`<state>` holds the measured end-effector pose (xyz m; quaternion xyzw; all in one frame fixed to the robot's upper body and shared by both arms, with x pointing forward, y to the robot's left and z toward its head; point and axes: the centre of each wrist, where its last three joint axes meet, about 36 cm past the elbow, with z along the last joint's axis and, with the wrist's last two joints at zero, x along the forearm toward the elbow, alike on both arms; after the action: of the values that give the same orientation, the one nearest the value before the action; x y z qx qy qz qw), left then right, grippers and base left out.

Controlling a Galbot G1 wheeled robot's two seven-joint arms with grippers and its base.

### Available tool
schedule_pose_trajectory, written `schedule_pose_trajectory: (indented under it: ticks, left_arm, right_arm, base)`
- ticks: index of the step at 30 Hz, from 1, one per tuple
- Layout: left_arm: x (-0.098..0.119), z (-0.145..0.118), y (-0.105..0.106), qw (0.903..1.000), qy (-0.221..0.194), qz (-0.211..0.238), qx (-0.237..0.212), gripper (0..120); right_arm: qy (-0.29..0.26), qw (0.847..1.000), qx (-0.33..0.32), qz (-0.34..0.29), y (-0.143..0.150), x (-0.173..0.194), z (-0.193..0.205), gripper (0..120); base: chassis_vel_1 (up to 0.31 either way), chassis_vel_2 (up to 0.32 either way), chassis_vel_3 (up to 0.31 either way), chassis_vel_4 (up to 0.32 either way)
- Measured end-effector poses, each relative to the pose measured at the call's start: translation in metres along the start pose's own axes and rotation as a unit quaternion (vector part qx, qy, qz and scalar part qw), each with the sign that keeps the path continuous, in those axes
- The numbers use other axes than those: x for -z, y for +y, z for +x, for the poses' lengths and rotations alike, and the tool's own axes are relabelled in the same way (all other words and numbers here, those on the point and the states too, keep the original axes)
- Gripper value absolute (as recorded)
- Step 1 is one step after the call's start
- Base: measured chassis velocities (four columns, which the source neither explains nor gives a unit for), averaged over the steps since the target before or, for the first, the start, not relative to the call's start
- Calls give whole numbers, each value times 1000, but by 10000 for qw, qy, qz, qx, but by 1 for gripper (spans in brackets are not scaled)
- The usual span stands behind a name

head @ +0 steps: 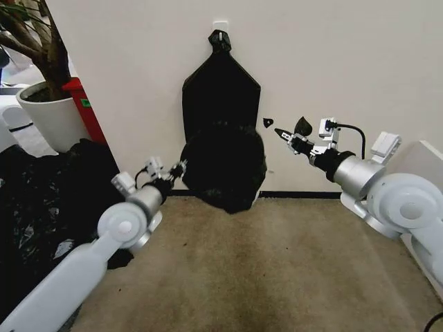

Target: Place the garbage bag over the trash bin.

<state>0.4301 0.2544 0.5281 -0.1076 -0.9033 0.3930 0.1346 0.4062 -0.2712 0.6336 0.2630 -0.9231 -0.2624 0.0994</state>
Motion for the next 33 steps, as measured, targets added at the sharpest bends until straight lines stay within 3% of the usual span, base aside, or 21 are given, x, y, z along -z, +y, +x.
schedule_pose_trajectory:
  ticks: [2, 5, 12, 13, 14, 17, 24, 33]
  left_arm:
    - [2, 1, 0, 9999, -9, 94, 74, 4]
    - [8, 0, -3, 9983, 5, 485, 314, 4]
    - [15, -2, -7, 9954, 30, 804, 519, 4]
    - [16, -3, -10, 9942, 51, 913, 561, 4]
    - [17, -7, -15, 9916, 120, 1124, 631, 4]
    - [17, -10, -20, 9882, 249, 1350, 684, 4]
    - [23, -15, -24, 9777, 520, 1907, 705, 4]
    - [19, -26, -27, 9691, 724, 2240, 743, 4]
  right_arm:
    - [-1, 10000, -9, -78, 0, -4, 3, 8]
    - [-17, 9988, -121, -466, -6, -22, 20, 22]
    - [52, 9941, 67, -1082, -14, -54, 42, 44]
    - [89, 9915, 205, -1280, -19, -68, 45, 51]
    - [138, 9879, 497, -1462, -44, -98, 46, 63]
    - [204, 9851, 747, -1535, -62, -129, 47, 76]
    - [259, 9814, 700, -1766, -54, -155, 43, 98]
    - [337, 9790, -4, -2008, -13, -151, 38, 100]
  base:
    - [0, 0, 0, 0]
    - [0, 0, 0, 0]
    - [0, 0, 0, 0]
    - [0, 0, 0, 0]
    - [0, 0, 0, 0]
    - [0, 0, 0, 0]
    - [0, 0, 0, 0]
    - [0, 0, 0, 0]
